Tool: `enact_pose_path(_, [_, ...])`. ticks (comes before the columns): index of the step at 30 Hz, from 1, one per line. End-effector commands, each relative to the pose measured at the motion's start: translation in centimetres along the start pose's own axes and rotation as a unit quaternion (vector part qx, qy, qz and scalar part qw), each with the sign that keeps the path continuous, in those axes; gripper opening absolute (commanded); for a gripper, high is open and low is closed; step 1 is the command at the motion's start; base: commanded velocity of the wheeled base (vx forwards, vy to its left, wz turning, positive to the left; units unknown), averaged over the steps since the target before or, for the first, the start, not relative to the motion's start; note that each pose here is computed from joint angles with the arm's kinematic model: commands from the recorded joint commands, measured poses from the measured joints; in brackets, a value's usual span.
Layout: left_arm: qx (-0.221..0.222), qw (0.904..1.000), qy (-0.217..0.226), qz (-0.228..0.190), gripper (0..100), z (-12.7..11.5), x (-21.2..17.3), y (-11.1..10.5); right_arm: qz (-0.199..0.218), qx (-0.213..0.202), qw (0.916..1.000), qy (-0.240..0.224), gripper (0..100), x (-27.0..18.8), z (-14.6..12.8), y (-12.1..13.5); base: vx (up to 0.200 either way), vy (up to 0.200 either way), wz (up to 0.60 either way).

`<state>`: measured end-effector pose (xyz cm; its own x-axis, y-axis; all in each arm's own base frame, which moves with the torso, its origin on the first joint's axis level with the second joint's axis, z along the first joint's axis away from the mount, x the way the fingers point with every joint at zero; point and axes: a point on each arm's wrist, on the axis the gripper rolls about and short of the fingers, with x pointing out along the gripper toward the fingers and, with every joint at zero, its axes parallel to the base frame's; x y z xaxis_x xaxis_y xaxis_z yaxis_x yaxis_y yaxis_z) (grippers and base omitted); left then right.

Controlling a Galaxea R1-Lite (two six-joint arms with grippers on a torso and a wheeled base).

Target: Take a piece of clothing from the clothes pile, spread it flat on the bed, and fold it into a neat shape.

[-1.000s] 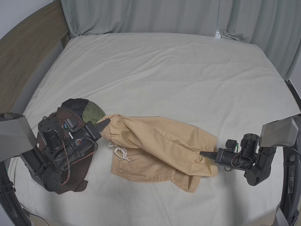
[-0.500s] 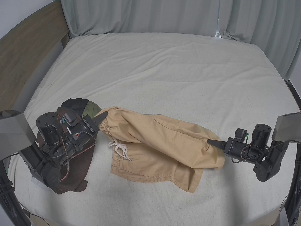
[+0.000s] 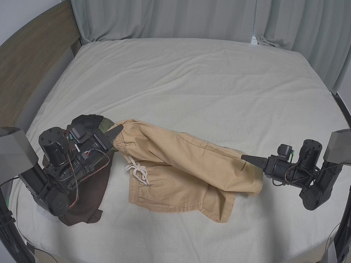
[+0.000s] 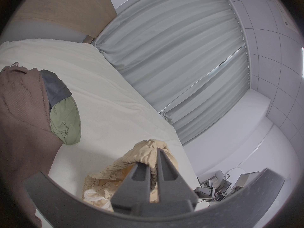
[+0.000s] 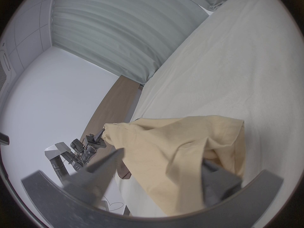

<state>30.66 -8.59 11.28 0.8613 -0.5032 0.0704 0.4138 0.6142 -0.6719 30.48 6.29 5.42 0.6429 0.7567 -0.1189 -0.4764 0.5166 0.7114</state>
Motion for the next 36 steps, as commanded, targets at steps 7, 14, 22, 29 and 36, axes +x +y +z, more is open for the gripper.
enact_pose_path(7, [0.000,1.0000,0.000,-0.001,0,0.0,0.0,-0.1,0.001,-0.001,1.0000,-0.001,100,-0.1,0.1,0.1,0.000,0.000,0.00])
enact_pose_path(14, [0.000,1.0000,0.000,0.000,0,0.0,0.0,0.0,0.000,-0.002,1.0000,-0.004,0,-0.1,0.2,0.0,0.000,0.000,0.00])
enact_pose_path(22, [-0.001,1.0000,0.000,0.003,0,0.0,0.0,0.2,-0.002,-0.002,1.0000,-0.008,0,-0.2,0.4,-0.2,0.000,0.000,0.00])
enact_pose_path(29, [0.001,1.0000,-0.006,0.000,0,0.4,0.0,0.1,-0.001,-0.007,0.9998,-0.016,0,-0.5,0.9,0.1,0.000,0.000,0.00])
enact_pose_path(36, [0.005,0.9998,-0.017,-0.013,0,1.1,-0.3,-0.8,0.012,-0.023,0.9992,-0.030,0,-1.3,1.7,1.7,0.000,0.000,0.00])
